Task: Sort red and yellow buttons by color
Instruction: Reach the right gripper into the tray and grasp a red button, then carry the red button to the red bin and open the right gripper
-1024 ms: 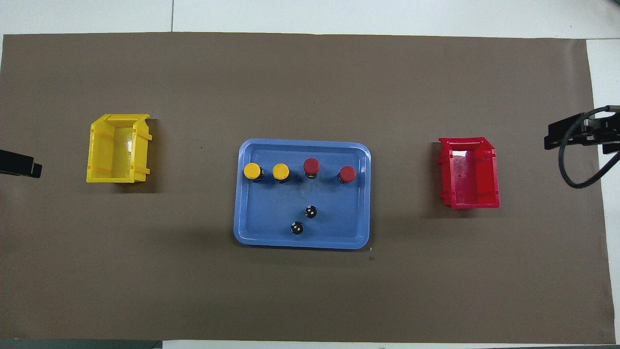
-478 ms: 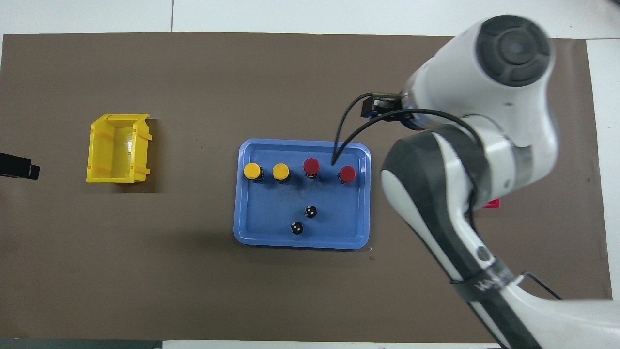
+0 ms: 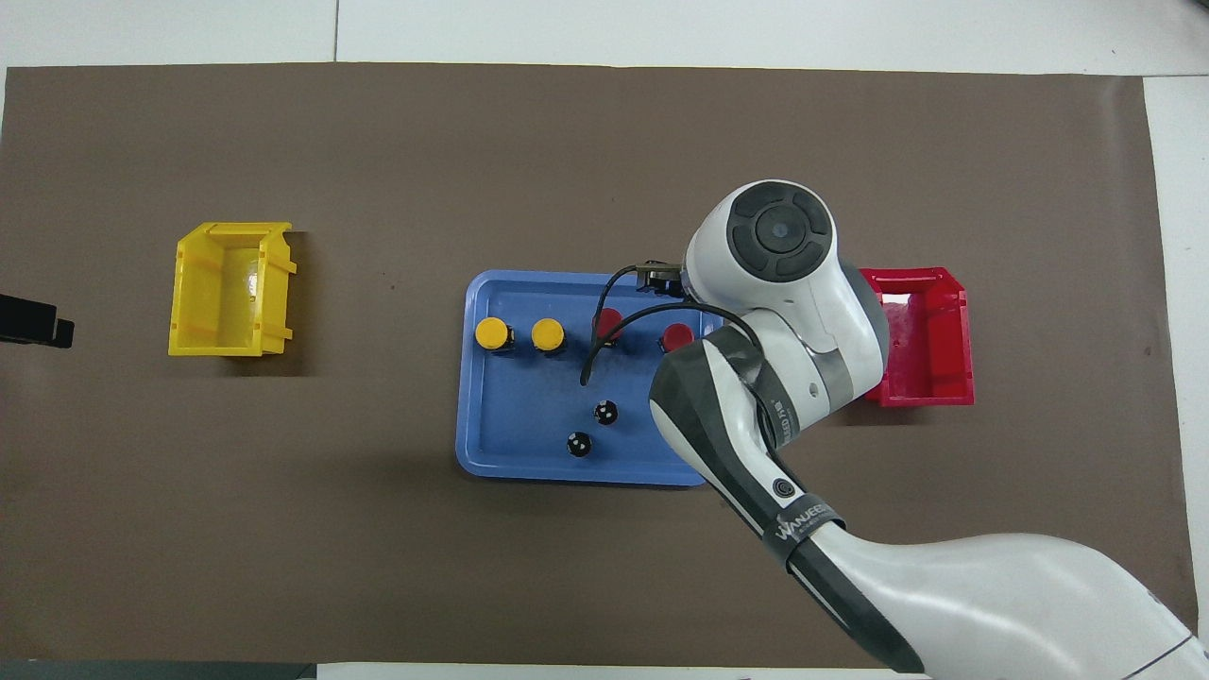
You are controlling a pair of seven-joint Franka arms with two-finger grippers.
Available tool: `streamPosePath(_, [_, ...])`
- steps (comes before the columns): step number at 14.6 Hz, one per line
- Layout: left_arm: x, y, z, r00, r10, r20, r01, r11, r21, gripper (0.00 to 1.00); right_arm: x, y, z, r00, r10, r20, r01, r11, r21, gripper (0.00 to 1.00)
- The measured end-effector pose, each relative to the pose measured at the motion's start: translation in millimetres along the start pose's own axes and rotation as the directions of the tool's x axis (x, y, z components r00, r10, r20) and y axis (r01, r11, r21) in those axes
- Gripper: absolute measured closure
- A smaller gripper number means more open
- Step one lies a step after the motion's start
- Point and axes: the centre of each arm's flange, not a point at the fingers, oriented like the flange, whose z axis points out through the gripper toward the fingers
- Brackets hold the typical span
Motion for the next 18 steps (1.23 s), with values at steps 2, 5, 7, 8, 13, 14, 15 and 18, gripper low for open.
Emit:
streamPosePath(2, [-0.9, -0.3, -1.3, 1.000, -0.013, -0.003, 0.013, 1.000, 0.000, 0.00, -8.5, -1.8, 4.1, 1.000, -0.007, 0.008, 0.008, 1.000, -0.005, 0.00])
streamPosePath(5, [-1.4, -2.1, -1.5, 1.000, -0.023, -0.002, 0.023, 1.000, -0.001, 0.00, -18.4, -4.3, 4.7, 1.000, -0.020, 0.013, 0.020, 1.000, -0.009, 0.04])
streamPosePath(7, [-1.6, -2.4, -0.9, 1.000, -0.023, 0.000, 0.023, 1.000, -0.001, 0.00, -28.4, -9.7, 8.1, 0.999, -0.036, 0.014, 0.036, 0.999, -0.008, 0.08])
streamPosePath(8, [-1.7, -2.4, -0.3, 1.000, -0.023, 0.002, 0.023, 1.000, -0.001, 0.00, -33.3, -12.5, 10.5, 0.999, -0.045, 0.016, 0.045, 0.999, -0.008, 0.12])
streamPosePath(13, [-2.4, -2.4, 2.6, 1.000, -0.023, 0.008, 0.023, 1.000, -0.001, 0.00, -40.7, -12.0, 16.3, 0.998, -0.056, 0.009, 0.056, 0.998, -0.004, 0.23])
streamPosePath(14, [-2.7, -2.4, 2.5, 1.000, -0.023, 0.008, 0.023, 1.000, -0.002, 0.00, -41.0, -11.9, 17.1, 0.998, -0.056, 0.006, 0.056, 0.998, -0.002, 0.31])
streamPosePath(15, [-3.0, -2.3, 2.1, 1.000, -0.023, 0.008, 0.023, 1.000, -0.002, 0.00, -41.2, -11.8, 17.4, 0.998, -0.057, 0.006, 0.057, 0.998, -0.002, 0.42])
streamPosePath(18, [-3.0, -2.3, 1.7, 1.000, -0.023, 0.005, 0.023, 1.000, -0.001, 0.00, -40.8, -11.8, 16.1, 0.998, -0.057, 0.004, 0.057, 0.998, -0.001, 0.59])
